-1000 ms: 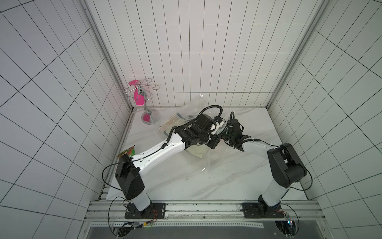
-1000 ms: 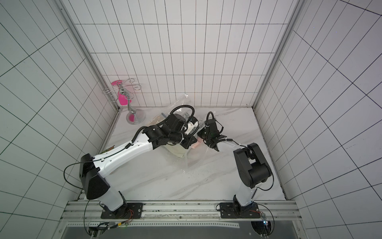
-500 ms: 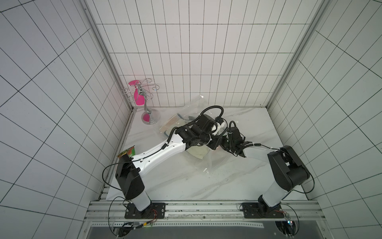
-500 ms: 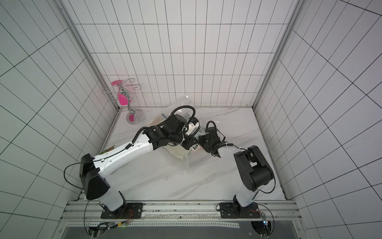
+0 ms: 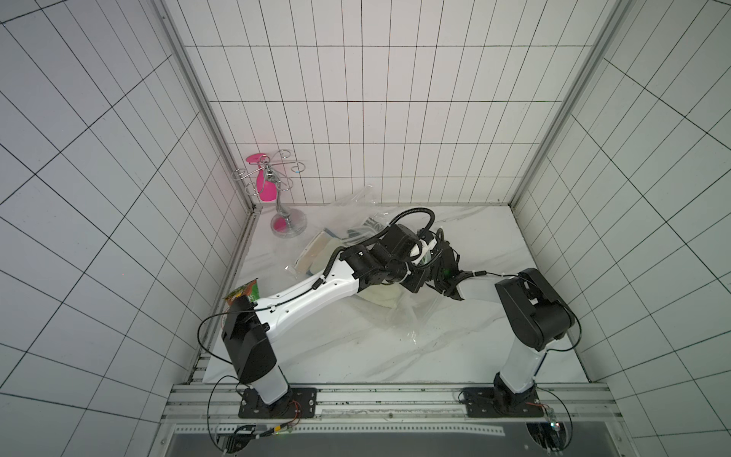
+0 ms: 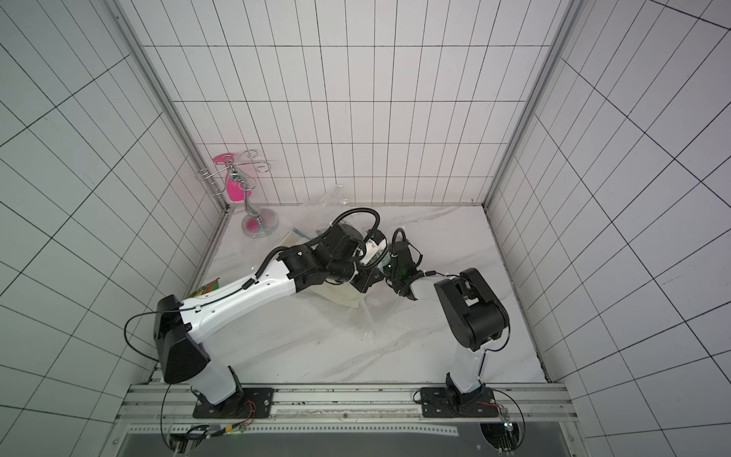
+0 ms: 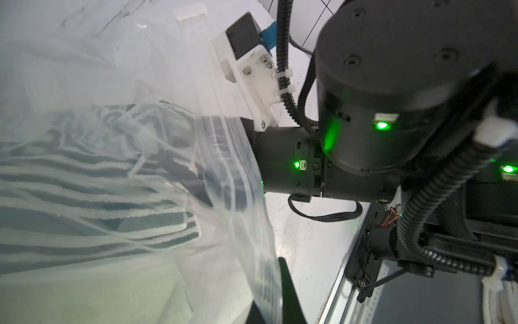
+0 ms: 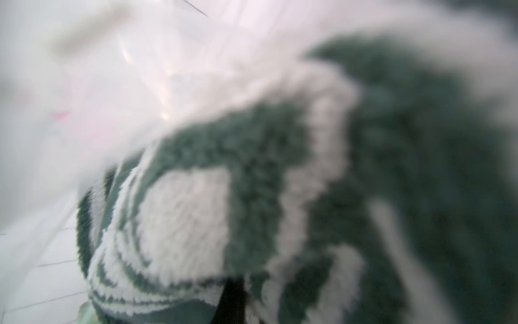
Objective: Place the folded towel into the vacuum bag
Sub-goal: Place the towel in the vacuum bag.
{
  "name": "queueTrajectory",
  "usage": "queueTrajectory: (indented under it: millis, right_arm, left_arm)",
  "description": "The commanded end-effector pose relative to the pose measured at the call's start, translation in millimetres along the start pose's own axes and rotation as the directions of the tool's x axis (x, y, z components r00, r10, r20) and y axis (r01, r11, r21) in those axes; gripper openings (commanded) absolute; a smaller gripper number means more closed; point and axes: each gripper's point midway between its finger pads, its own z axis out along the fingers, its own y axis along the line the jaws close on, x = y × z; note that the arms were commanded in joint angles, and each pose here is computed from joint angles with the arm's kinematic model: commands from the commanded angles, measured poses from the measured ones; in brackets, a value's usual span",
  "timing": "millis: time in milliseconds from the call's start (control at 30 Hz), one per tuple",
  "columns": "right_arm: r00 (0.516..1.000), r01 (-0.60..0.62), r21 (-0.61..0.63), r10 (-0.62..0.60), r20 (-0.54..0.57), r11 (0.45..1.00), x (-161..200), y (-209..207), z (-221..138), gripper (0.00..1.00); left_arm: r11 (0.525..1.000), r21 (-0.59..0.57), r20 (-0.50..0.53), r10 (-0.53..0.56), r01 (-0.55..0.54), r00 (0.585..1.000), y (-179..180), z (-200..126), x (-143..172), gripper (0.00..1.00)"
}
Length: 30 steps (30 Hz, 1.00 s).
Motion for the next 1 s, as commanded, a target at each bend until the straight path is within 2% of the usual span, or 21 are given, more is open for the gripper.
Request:
queueTrajectory:
  millis: [0,100,133,200,300,433,533,600,700,800,967]
  right_arm:
    - [0.985,0.151,-0.201,-0.129,0.119,0.968,-39.2,76.9,-9.6,0.0]
    - [0.974,0.205,-0.164,-0.186,0.126,0.965,-39.1,69.1,-4.5,0.0]
    - [0.98,0.185,-0.111,-0.174,0.097,0.977,-36.2,53.8,1.7,0.0]
    - [0.996,0.078,-0.004,-0.078,0.052,0.997,-31.6,9.7,5.1,0.0]
    - [0.999,-0.049,0.107,0.048,0.005,0.993,-13.0,-33.8,-15.3,0.0]
    - [0.997,-0.067,0.171,0.074,-0.036,0.983,5.9,-33.9,-47.8,0.0]
    - [0.997,-0.06,0.268,0.071,-0.032,0.961,11.5,-37.7,-76.1,0.17]
    - [0.996,-0.092,0.322,0.088,0.027,0.942,9.8,-48.3,-92.5,0.38]
    - [0.992,-0.106,0.351,0.077,0.096,0.93,-3.0,-59.7,-95.7,0.54]
    - [0.99,-0.136,0.311,0.114,0.089,0.941,-10.1,-60.9,-79.0,0.61]
    - [0.981,-0.193,0.238,0.18,0.073,0.952,-0.2,-65.0,-50.8,0.64]
  left_arm:
    - [0.998,0.052,0.006,0.026,-0.027,1.0,-14.9,3.3,-4.9,0.0]
    - [0.998,0.054,0.009,0.029,-0.029,1.0,-15.1,5.8,-9.0,0.0]
    - [0.998,0.057,0.008,0.029,-0.029,1.0,-15.6,6.6,-9.6,0.0]
    - [0.998,0.051,0.007,0.033,-0.033,0.999,-14.3,6.9,-10.9,0.0]
    - [0.999,0.036,0.014,0.026,-0.026,1.0,-6.1,2.9,-13.5,0.0]
    - [1.0,0.025,0.042,0.002,-0.003,0.999,7.6,-2.4,-20.8,0.0]
    - [0.999,0.032,0.05,-0.003,0.001,0.999,7.9,-4.4,-25.2,0.0]
    - [0.999,0.053,0.054,-0.005,0.002,0.999,2.4,-5.5,-26.8,0.0]
    - [0.997,0.072,0.056,0.0,-0.004,0.998,-7.4,-2.3,-26.1,0.0]
    - [0.997,0.082,0.047,0.009,-0.013,0.999,-15.9,2.4,-23.7,0.0]
    - [0.996,0.081,0.057,0.016,-0.02,0.998,-19.3,2.0,-26.9,0.0]
